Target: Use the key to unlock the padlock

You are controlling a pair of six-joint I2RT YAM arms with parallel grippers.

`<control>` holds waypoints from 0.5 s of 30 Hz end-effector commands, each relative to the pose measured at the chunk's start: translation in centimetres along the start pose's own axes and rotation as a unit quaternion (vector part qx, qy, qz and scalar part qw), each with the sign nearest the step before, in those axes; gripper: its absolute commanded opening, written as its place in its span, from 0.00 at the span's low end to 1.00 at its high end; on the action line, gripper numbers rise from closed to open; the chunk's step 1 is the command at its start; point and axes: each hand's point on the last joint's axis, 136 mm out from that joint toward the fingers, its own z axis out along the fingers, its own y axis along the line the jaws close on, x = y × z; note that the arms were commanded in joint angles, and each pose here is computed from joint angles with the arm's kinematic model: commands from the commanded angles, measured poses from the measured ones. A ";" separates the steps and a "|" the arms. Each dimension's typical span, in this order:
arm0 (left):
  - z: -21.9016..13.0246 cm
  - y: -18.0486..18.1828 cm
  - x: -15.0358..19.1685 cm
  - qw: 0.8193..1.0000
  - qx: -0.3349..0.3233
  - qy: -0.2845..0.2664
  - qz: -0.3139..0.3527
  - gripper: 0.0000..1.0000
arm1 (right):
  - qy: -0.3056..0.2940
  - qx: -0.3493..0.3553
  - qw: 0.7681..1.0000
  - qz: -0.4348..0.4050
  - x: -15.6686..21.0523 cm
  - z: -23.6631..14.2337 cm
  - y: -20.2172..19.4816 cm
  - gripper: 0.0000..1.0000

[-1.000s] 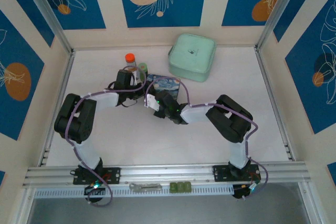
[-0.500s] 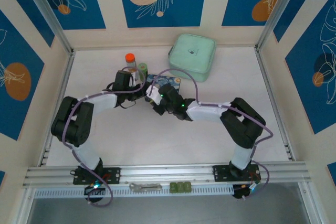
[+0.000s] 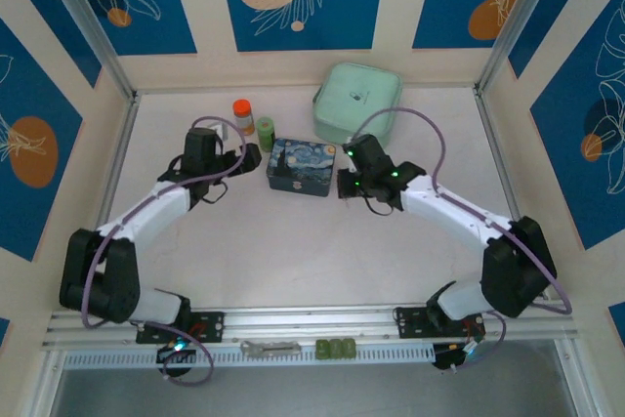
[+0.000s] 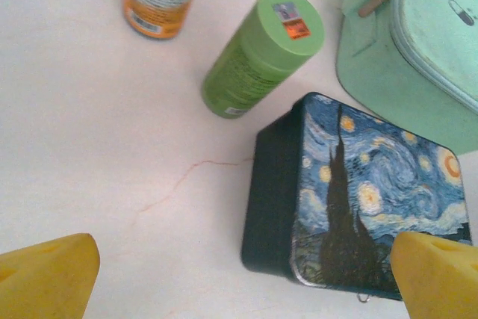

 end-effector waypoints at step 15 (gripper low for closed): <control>-3.7 4.7 0.8 0.992 -0.081 -0.084 -0.052 0.99 | 0.078 0.182 0.977 0.082 5.0 3.5 -9.4 0.00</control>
